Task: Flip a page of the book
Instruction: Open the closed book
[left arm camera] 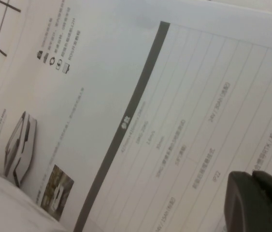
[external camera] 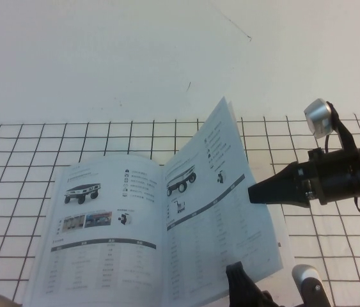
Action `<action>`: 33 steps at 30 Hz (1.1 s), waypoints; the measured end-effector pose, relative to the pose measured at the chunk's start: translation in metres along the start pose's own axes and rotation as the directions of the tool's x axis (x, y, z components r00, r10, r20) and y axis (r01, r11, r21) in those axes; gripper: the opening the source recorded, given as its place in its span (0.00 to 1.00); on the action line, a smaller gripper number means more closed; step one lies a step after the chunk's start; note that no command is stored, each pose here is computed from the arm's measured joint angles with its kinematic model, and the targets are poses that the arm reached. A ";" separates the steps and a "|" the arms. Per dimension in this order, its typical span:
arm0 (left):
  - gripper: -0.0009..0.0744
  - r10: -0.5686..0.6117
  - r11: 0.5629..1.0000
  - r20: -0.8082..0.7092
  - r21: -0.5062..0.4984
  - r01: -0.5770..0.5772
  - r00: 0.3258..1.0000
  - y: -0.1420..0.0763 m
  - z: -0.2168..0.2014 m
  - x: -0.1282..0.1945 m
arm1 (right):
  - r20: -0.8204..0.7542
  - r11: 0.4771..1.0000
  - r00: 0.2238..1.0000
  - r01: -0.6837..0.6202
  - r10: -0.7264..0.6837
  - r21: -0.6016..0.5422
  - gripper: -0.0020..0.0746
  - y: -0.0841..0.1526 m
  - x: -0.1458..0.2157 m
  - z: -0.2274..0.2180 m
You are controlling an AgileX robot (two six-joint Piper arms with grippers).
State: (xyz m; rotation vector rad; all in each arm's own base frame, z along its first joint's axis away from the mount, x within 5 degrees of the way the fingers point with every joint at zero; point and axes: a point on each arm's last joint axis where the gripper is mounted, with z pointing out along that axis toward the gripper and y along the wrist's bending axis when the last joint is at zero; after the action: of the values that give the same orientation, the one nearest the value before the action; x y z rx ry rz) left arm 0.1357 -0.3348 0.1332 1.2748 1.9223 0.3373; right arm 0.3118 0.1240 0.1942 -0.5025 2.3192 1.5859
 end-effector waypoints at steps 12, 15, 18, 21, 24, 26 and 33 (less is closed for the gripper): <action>0.01 0.019 1.000 0.016 0.012 -0.019 1.000 -0.003 0.002 -0.001 | -0.093 0.999 0.995 0.038 -0.035 0.033 0.30 -0.003 0.008 0.000; 0.01 0.020 1.000 0.019 0.011 -0.020 1.000 -0.003 0.002 -0.001 | -0.089 0.998 0.995 0.047 -0.043 0.036 0.35 -0.003 0.008 -0.003; 0.01 0.020 1.000 0.021 0.010 -0.020 1.000 -0.003 0.002 -0.001 | -0.060 0.997 0.996 0.063 -0.060 0.051 0.38 -0.001 0.005 -0.014; 0.01 0.020 1.000 0.021 0.010 -0.020 1.000 -0.003 0.002 -0.001 | -0.015 0.994 0.997 0.080 -0.079 0.076 0.39 0.003 0.000 -0.030; 0.01 0.008 1.000 0.018 0.011 -0.008 1.000 -0.001 0.004 -0.001 | -0.011 0.985 0.993 0.116 -0.115 0.130 0.39 0.006 0.000 -0.049; 0.01 -0.008 1.000 0.011 0.007 0.008 1.000 0.002 0.006 0.000 | -0.035 0.969 0.992 0.130 -0.125 0.208 0.39 0.006 0.002 -0.060; 0.01 -0.058 0.998 -0.027 -0.023 0.058 0.998 0.021 0.020 0.005 | -0.161 0.851 0.986 0.050 0.040 0.522 0.35 -0.005 0.021 -0.080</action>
State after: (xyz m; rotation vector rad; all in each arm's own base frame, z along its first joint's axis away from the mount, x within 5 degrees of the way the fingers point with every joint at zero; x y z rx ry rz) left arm 0.1632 -0.3253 0.1303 1.2031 1.9690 0.3474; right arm 0.2926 0.0449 0.2092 -0.5137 2.7248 0.8564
